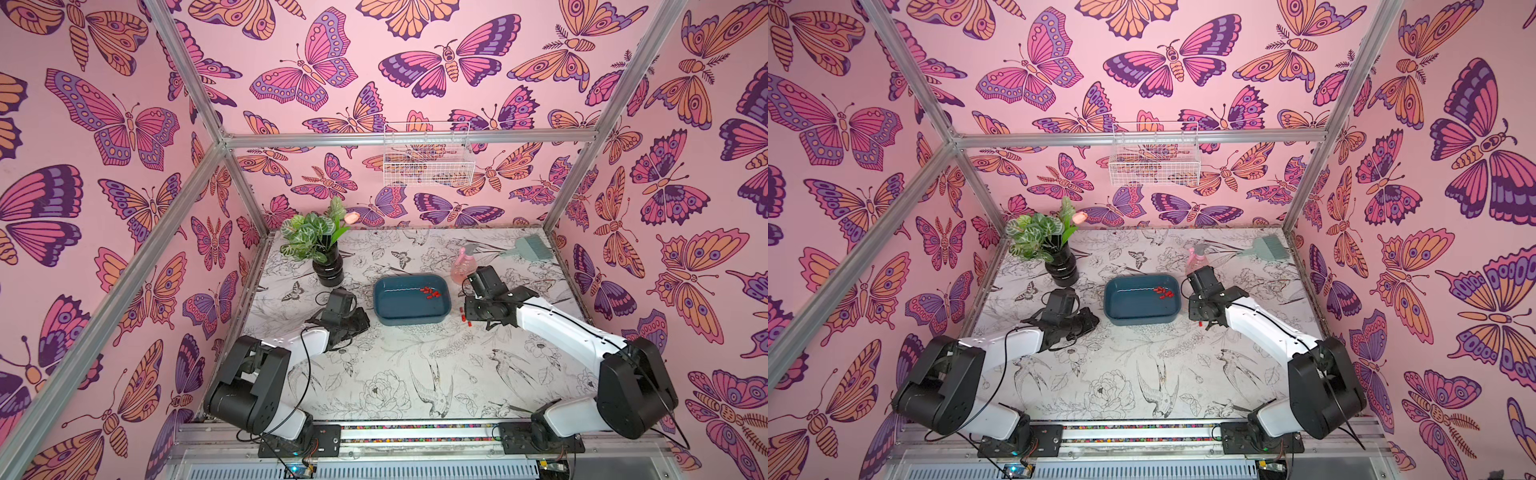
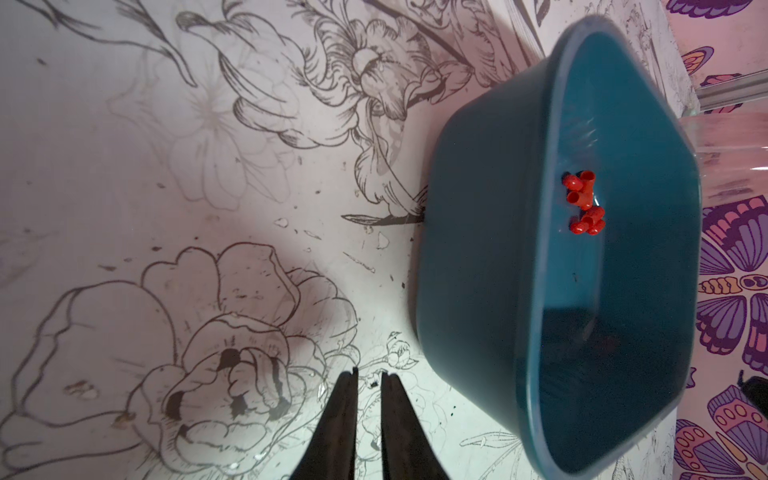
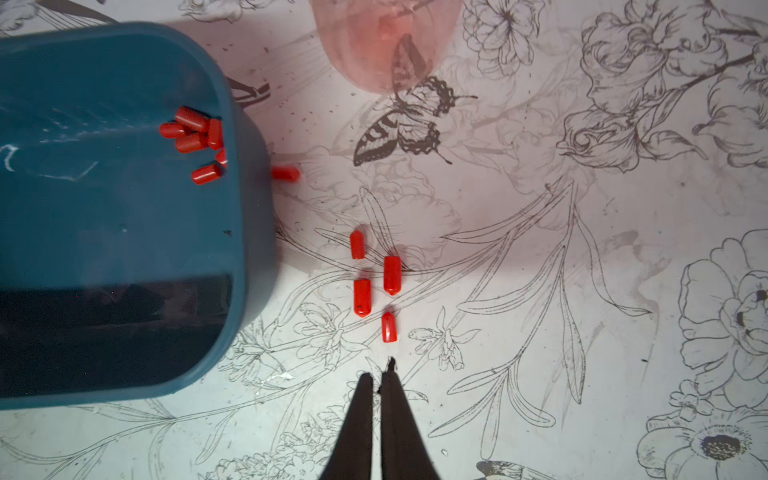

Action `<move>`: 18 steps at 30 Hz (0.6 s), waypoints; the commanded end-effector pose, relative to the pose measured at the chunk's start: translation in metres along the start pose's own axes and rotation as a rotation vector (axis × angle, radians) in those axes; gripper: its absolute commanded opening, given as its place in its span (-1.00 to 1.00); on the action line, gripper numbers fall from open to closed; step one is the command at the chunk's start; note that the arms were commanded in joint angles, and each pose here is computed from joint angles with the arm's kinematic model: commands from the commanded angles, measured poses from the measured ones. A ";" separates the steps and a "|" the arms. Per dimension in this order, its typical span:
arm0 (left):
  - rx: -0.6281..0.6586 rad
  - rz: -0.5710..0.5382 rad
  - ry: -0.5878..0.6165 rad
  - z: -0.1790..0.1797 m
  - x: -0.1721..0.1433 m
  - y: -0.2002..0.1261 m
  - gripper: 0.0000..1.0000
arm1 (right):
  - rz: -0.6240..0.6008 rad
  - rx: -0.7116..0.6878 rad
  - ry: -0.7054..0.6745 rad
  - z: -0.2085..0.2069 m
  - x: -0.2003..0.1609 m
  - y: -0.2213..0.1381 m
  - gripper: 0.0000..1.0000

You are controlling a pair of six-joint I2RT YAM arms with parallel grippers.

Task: Take the screw protection sleeves out of the storage box
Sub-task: Place the screw protection sleeve at the center of the board.

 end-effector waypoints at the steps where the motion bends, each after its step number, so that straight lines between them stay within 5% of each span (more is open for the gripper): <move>1: 0.001 -0.023 0.008 -0.001 0.008 0.000 -0.66 | -0.006 0.035 0.006 -0.001 0.002 0.000 -0.76; 18: -0.007 -0.036 0.011 -0.003 0.010 -0.008 -0.65 | 0.019 0.152 0.022 0.019 0.009 -0.010 -0.33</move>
Point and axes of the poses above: each gripper's point midway between its finger pads, its own y axis out along the fingers, its own z axis along the line the jaws close on, x = y × z, the point moved 2 cm from there along -y, back along the fingers, and after that the axes turned 12 degrees about y, right-handed, at the moved point
